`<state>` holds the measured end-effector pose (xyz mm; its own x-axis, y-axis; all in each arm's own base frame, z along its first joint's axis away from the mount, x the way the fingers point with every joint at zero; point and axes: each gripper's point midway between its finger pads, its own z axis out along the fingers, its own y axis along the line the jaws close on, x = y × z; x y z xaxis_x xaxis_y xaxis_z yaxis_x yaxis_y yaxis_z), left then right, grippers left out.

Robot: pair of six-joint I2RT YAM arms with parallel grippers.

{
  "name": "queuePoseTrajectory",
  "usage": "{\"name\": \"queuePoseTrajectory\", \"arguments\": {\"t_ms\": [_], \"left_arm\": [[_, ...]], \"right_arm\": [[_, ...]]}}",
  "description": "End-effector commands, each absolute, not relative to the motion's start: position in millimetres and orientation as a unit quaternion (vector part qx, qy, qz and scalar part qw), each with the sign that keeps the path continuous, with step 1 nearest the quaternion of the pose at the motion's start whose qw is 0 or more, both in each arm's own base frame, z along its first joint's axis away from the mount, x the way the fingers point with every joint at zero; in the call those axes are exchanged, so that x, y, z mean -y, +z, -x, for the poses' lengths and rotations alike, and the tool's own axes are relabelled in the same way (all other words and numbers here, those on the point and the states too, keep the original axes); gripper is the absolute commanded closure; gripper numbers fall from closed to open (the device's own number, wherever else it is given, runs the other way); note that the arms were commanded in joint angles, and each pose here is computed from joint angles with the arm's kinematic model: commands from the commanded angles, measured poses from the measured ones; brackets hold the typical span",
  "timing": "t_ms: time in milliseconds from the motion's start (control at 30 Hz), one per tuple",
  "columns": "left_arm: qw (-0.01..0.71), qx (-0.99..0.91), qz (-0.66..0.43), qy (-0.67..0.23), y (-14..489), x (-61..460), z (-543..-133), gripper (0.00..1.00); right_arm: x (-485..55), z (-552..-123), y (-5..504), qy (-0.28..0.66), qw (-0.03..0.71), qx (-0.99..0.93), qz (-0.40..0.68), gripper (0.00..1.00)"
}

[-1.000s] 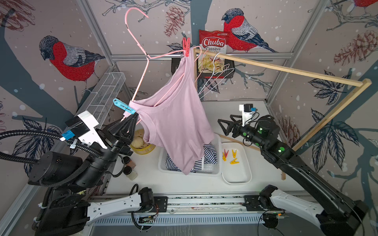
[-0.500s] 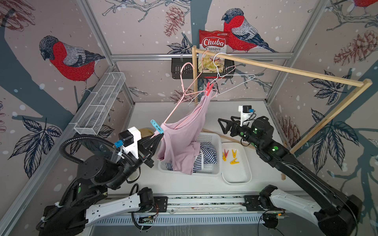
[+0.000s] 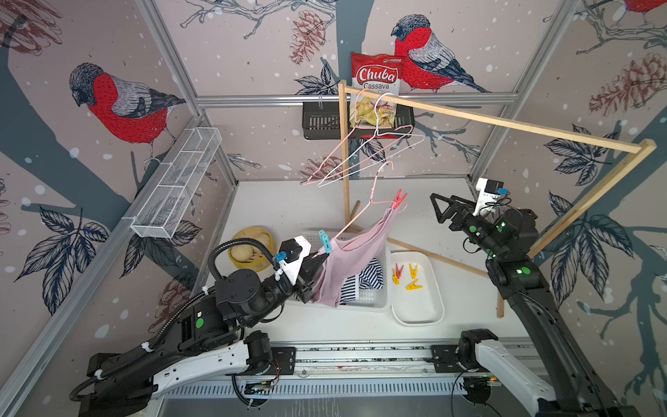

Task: Remove the clothespins securing tank tops to the hanger
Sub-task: Remove the clothespin from the hanger.

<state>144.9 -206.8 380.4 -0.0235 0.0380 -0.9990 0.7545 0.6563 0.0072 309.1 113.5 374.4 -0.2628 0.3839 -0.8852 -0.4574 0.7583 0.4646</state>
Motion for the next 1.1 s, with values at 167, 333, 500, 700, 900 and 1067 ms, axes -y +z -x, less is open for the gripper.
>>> {"name": "queuePoseTrajectory", "arguments": {"t_ms": [167, 333, 500, 700, 900, 1067], "left_arm": [[0.638, -0.6, -0.302, -0.376, 412, 232, -158, 1.0], [0.626, -0.599, -0.297, -0.402, 403, 216, -181, 1.0], [0.61, -0.579, -0.33, -0.429, 392, 208, -178, 1.0], [0.584, -0.571, -0.374, -0.44, 368, 215, -172, 1.0], [0.579, -0.57, -0.397, -0.427, 362, 216, -179, 1.0], [0.545, -0.578, -0.42, -0.439, 352, 220, -189, 1.0]], "right_arm": [[-126, -314, 386, 0.392, 0.595, -0.698, 0.069, 0.0], [-131, -313, 390, 0.398, 0.593, -0.693, 0.096, 0.0], [-141, -311, 392, 0.431, 0.575, -0.68, 0.145, 0.0], [-158, -309, 392, 0.45, 0.55, -0.668, 0.222, 0.0], [-163, -306, 386, 0.459, 0.534, -0.66, 0.262, 0.0], [-155, -306, 382, 0.449, 0.538, -0.667, 0.254, 0.0]]}}
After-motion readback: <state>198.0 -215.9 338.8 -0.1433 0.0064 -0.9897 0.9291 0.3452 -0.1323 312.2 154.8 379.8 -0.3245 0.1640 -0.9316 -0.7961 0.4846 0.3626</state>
